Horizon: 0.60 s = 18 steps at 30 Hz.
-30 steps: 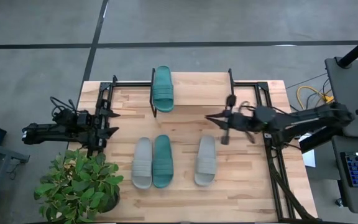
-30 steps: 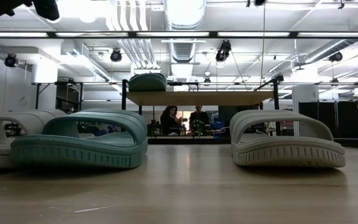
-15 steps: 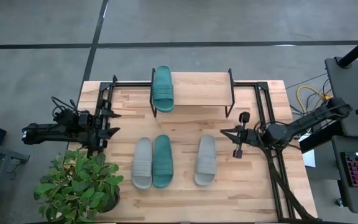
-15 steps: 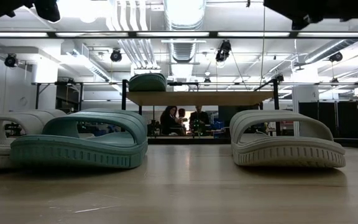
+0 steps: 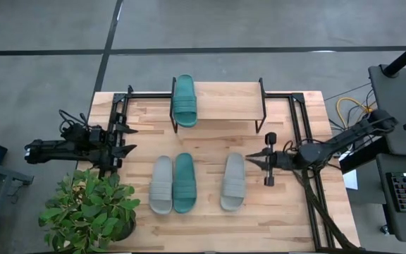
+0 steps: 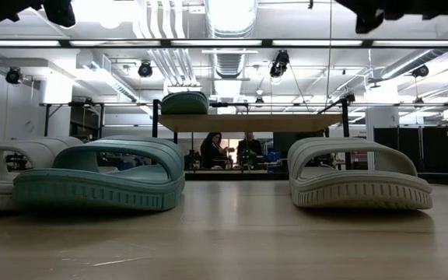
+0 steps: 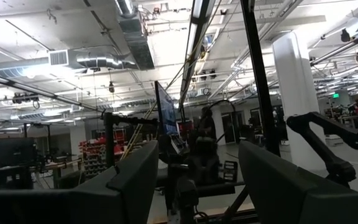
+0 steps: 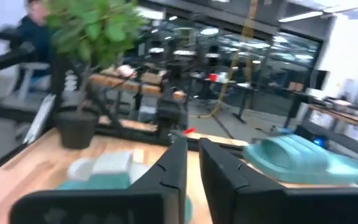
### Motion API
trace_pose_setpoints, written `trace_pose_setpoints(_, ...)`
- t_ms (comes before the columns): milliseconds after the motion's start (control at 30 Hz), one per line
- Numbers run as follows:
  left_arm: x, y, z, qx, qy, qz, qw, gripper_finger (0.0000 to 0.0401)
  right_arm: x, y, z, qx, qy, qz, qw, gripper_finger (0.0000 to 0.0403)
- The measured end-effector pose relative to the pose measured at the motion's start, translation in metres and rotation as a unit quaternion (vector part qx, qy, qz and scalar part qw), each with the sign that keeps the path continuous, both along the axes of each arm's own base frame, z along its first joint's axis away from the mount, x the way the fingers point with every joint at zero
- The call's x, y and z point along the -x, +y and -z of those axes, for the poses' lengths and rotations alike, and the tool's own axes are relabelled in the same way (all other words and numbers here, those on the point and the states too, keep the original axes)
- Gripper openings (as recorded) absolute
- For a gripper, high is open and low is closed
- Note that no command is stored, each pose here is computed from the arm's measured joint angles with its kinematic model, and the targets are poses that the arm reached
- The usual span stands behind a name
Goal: Pick and place slides into the shelf
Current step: Put the green slide on the shelf next to the other green slide
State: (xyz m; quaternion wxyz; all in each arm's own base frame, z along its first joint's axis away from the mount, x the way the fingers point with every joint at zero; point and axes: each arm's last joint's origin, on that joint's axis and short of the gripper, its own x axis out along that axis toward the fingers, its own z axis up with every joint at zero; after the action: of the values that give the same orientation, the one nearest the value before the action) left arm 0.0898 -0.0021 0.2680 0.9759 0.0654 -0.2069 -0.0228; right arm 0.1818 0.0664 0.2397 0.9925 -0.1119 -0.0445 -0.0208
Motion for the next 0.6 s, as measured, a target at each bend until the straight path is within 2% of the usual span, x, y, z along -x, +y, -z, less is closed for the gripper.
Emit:
trace_pose_setpoints(300,-0.002,0.0,0.001,0.0,0.008,0.0,1.0,0.0208,-0.038,0.022,-0.015,0.021,0.044,-0.014,0.999,0.0132)
trace_pose_setpoints(500,-0.002,0.0,0.001,0.001,0.008,0.0,1.0,0.0208,-0.079,0.055,-0.034,0.099,0.097,-0.03,0.99,0.0177)
trace_pose_setpoints(600,-0.002,0.0,0.001,0.001,0.007,0.0,1.0,0.0208,-0.096,0.071,-0.043,0.124,0.144,-0.011,0.982,0.0186)
